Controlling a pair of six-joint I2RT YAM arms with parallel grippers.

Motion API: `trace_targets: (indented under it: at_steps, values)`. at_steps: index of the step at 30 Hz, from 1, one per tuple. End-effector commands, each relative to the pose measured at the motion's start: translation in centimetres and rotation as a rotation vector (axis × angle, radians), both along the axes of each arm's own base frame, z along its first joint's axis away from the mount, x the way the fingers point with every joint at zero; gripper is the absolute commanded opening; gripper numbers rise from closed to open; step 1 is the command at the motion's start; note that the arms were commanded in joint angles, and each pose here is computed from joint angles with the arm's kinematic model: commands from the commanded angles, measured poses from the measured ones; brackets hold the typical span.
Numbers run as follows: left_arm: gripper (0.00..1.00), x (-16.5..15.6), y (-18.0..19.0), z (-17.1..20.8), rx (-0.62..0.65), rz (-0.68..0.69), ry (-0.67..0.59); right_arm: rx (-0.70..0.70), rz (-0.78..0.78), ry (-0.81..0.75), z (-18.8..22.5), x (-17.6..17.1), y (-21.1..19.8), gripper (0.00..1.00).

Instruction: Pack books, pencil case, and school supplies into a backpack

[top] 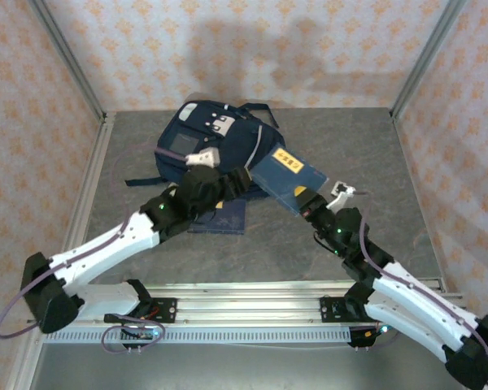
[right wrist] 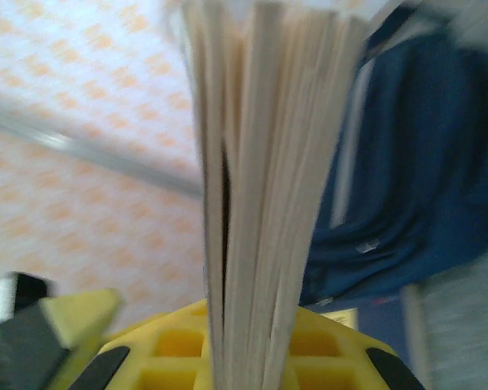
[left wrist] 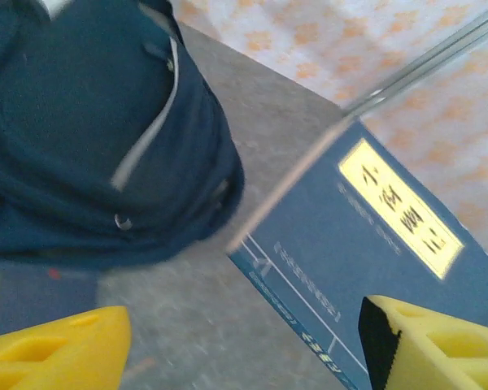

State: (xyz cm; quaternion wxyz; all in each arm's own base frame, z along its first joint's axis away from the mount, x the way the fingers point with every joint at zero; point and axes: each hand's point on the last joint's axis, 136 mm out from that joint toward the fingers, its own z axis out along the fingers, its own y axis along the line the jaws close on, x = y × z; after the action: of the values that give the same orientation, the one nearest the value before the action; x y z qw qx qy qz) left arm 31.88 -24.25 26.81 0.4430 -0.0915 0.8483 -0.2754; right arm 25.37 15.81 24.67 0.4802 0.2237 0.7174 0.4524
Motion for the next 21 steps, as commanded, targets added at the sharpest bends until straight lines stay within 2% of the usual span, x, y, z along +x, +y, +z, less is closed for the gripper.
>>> trace_targets:
  at_steps: [1, 5, 8, 14, 21]
  values:
    - [0.77, 1.3, 2.5, -2.6, 0.515, -0.060, 0.041, -0.299, -0.202, 0.045, -1.5, -0.3, -5.4, 0.00]
    - [0.79, 5.5, 0.2, -3.6, 0.745, -0.120, 0.083, -0.380, -0.237, 0.028, -0.8, -1.0, -7.0, 0.00]
    - [0.82, 9.3, -1.4, -4.2, 0.835, -0.128, 0.089, -0.401, -0.240, 0.013, -0.4, -1.3, -7.4, 0.00]
    - [0.86, 16.0, -4.0, -9.4, 0.828, -0.161, 0.192, -0.450, -0.255, 0.010, -0.2, -2.1, -8.6, 0.00]
    - [0.88, 19.4, -6.0, -14.5, 0.701, -0.184, 0.261, -0.491, -0.243, 0.005, -1.2, -2.5, -8.8, 0.00]
